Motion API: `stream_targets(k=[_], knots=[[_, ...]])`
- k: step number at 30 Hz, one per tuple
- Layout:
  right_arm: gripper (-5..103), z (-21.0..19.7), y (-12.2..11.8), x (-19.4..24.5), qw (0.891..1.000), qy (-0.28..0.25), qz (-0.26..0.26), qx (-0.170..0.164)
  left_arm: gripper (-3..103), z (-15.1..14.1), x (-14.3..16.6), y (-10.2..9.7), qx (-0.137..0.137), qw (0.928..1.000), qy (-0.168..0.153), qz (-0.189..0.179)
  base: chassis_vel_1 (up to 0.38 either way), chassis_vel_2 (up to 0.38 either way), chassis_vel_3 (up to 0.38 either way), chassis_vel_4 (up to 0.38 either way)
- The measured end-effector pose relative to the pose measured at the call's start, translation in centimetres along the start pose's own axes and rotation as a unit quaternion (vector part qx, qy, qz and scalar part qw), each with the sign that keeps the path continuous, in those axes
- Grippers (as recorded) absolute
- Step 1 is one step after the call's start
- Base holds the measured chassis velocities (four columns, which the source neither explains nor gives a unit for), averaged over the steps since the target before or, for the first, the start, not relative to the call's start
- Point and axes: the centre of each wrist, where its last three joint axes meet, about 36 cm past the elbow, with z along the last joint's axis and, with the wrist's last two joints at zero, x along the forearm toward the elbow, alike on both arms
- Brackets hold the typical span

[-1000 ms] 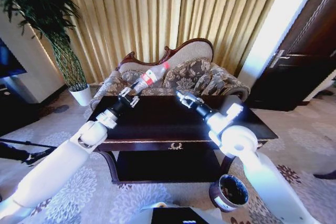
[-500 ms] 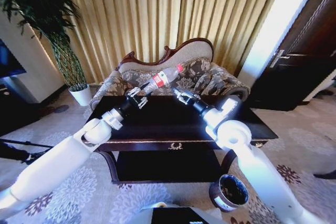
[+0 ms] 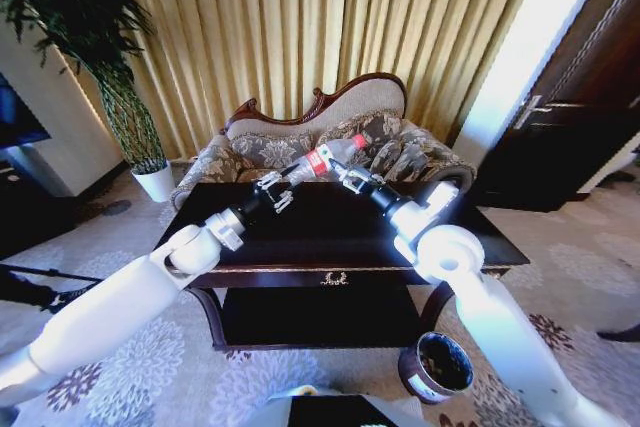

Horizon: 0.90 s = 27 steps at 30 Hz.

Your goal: Move to the front of the table and place the trash on the table into the trash bin.

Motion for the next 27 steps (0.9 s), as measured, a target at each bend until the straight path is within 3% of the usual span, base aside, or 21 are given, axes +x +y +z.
stream_targets(k=[11,22,24,27], knots=[[101,0.0,-0.4,0.2,1.0,-0.007,0.007,0.004,34,-1.1,-0.2,-0.9,0.017,0.9994,-0.004,0.029,0.0,0.0,0.0,0.0],[66,0.9,-0.7,0.9,0.999,-0.011,0.018,0.027,32,-1.2,-0.2,-1.6,0.025,0.9988,-0.003,0.041,0.0,0.0,0.0,0.0],[66,0.9,-0.7,0.9,0.999,-0.011,0.018,0.028,32,-1.2,-0.2,-1.6,0.025,0.9988,-0.003,0.041,0.0,0.0,0.0,0.0],[57,0.9,-0.8,0.9,0.999,-0.011,0.019,0.03,32,-1.5,0.0,-1.9,0.028,0.9991,0.005,0.032,0.0,0.0,0.0,0.0]])
